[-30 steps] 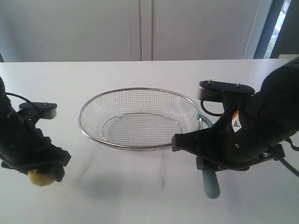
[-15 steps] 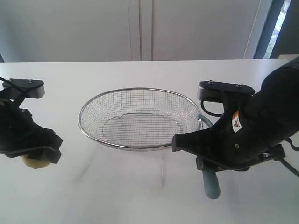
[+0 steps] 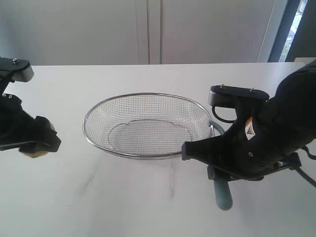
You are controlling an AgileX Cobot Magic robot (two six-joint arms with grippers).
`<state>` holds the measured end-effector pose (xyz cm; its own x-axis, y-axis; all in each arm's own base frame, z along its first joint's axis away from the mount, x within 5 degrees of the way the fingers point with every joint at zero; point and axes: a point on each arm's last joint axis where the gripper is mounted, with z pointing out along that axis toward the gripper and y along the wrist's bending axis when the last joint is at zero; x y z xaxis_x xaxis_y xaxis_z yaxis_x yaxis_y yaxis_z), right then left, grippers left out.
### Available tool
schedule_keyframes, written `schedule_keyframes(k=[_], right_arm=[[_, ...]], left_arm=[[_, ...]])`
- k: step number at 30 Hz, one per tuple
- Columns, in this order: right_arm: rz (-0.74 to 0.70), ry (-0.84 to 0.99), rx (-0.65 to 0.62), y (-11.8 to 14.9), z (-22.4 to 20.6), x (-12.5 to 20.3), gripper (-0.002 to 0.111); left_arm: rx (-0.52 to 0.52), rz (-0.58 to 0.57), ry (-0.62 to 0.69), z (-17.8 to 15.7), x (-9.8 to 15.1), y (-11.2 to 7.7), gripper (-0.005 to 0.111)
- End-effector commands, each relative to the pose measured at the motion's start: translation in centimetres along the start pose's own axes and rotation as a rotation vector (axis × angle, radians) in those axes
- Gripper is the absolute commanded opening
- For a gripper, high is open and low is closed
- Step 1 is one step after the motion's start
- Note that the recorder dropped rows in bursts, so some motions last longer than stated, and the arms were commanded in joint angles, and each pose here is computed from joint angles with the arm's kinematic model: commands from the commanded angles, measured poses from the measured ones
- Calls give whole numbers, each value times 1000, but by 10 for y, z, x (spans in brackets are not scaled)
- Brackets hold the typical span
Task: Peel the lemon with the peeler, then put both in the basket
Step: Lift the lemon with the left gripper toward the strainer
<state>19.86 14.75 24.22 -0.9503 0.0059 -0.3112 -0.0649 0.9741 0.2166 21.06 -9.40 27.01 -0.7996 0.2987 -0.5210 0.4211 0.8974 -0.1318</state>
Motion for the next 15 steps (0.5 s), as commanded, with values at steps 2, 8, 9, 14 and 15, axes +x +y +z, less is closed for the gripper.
schedule_keyframes(k=[2,8,9,14,15], right_arm=[[-1,-22,-14,1,-3,-1,0],[-1,-22,-14,1,-3,-1,0],[-1,-22,-14,1,-3,-1,0],[-1,-22,-14,1,-3,-1,0],[-1,-22,-14,1,-3,-1,0]], left_arm=[[8,50,-77,-14,-2,-4,0],[200,100,-196,-22,-10,-22,0],[226,106,-211,-22,-11,-24,0],[404,209,-328,-30,-18,-41,0],[429,220,-341,-31,-18,-43,0]])
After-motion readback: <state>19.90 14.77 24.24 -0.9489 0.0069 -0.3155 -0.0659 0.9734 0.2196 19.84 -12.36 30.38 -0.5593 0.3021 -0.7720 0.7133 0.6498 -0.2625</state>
